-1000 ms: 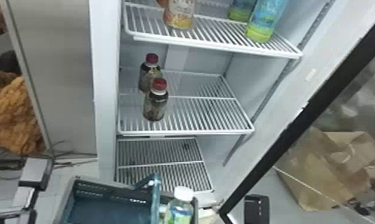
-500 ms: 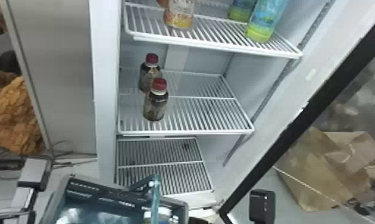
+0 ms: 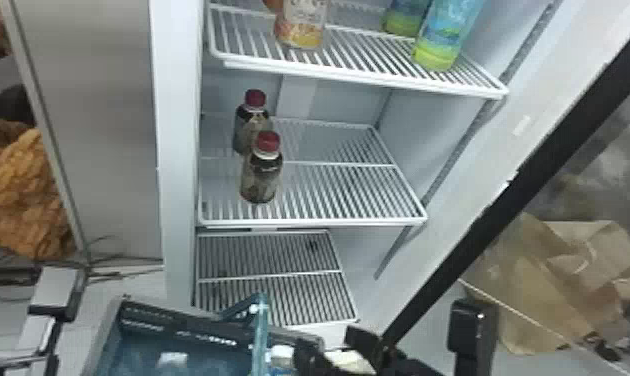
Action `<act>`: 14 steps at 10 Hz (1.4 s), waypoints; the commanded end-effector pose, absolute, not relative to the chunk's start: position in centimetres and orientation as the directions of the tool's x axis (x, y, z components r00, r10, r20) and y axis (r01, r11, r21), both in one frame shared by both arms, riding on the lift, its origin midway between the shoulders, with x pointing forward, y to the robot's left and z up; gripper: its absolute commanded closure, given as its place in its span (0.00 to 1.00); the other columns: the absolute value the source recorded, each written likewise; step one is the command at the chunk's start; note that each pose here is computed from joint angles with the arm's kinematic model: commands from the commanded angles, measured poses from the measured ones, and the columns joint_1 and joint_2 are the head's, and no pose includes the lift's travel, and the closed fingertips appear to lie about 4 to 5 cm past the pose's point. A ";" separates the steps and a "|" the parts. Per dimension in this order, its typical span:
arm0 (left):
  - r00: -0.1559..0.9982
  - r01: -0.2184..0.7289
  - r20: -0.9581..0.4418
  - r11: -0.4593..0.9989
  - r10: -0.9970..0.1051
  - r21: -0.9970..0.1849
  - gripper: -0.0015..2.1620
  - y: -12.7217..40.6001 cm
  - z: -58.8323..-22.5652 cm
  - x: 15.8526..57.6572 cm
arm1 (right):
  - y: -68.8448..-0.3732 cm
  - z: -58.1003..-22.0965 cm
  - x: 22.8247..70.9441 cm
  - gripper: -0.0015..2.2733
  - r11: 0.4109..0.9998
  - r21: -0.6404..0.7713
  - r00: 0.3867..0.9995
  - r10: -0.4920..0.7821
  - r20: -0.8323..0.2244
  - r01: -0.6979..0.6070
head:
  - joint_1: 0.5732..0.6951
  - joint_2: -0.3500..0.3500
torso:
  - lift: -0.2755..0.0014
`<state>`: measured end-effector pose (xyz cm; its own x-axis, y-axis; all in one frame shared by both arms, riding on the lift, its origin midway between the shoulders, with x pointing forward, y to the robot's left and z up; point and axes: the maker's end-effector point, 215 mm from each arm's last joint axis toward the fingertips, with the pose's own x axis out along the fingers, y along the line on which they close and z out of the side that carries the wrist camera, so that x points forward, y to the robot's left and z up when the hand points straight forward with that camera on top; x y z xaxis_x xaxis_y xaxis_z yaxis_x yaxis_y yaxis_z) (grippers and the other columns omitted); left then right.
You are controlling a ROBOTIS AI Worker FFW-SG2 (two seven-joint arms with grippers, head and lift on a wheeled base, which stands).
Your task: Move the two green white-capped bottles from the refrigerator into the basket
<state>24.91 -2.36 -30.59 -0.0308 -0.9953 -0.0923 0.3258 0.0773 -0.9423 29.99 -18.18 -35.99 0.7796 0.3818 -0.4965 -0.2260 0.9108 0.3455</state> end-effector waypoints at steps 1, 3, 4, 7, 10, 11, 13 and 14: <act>-0.031 0.326 -0.092 0.077 -0.995 -0.942 0.54 -2.4 -30.6 24.9 | -20.8 -34.2 31.6 0.12 0.940 0.281 0.841 0.307 -0.446 -0.195 | 1.00 0.00 | 0.04; -0.031 0.326 -0.092 0.077 -0.995 -0.942 0.54 -2.4 -30.6 24.9 | -22.7 -32.3 33.2 0.12 0.952 0.253 0.895 0.258 -0.365 -0.172 | 1.00 0.00 | 0.04; -0.028 0.326 -0.094 0.080 -0.995 -0.942 0.54 -2.3 -30.6 25.0 | -23.4 -31.0 34.0 0.12 0.958 0.239 0.920 0.232 -0.315 -0.160 | 1.00 0.00 | 0.04; -0.029 0.329 -0.095 0.080 -0.995 -0.941 0.54 -2.4 -30.6 25.0 | -26.3 -27.3 36.8 0.11 0.974 0.192 0.986 0.139 -0.095 -0.119 | 1.00 0.00 | 0.04; -0.030 0.331 -0.096 0.081 -0.995 -0.940 0.54 -2.5 -30.6 25.0 | -27.2 -26.0 37.6 0.11 0.983 0.168 0.997 0.070 0.019 -0.073 | 1.00 0.00 | 0.04; -0.029 0.331 -0.100 0.084 -0.995 -0.940 0.54 -2.4 -30.7 25.1 | -27.2 -26.2 37.9 0.11 0.985 0.160 0.998 0.055 0.043 -0.062 | 1.00 0.00 | 0.04; -0.031 0.331 -0.099 0.083 -0.995 -0.940 0.54 -2.5 -30.7 25.0 | -26.3 -26.4 38.1 0.12 0.985 0.162 0.998 0.045 0.054 -0.053 | 1.00 0.00 | 0.04; -0.031 0.329 -0.099 0.083 -0.995 -0.941 0.54 -2.5 -30.7 24.9 | -26.3 -26.5 38.0 0.12 0.984 0.174 0.998 0.025 0.050 -0.033 | 1.00 0.00 | 0.04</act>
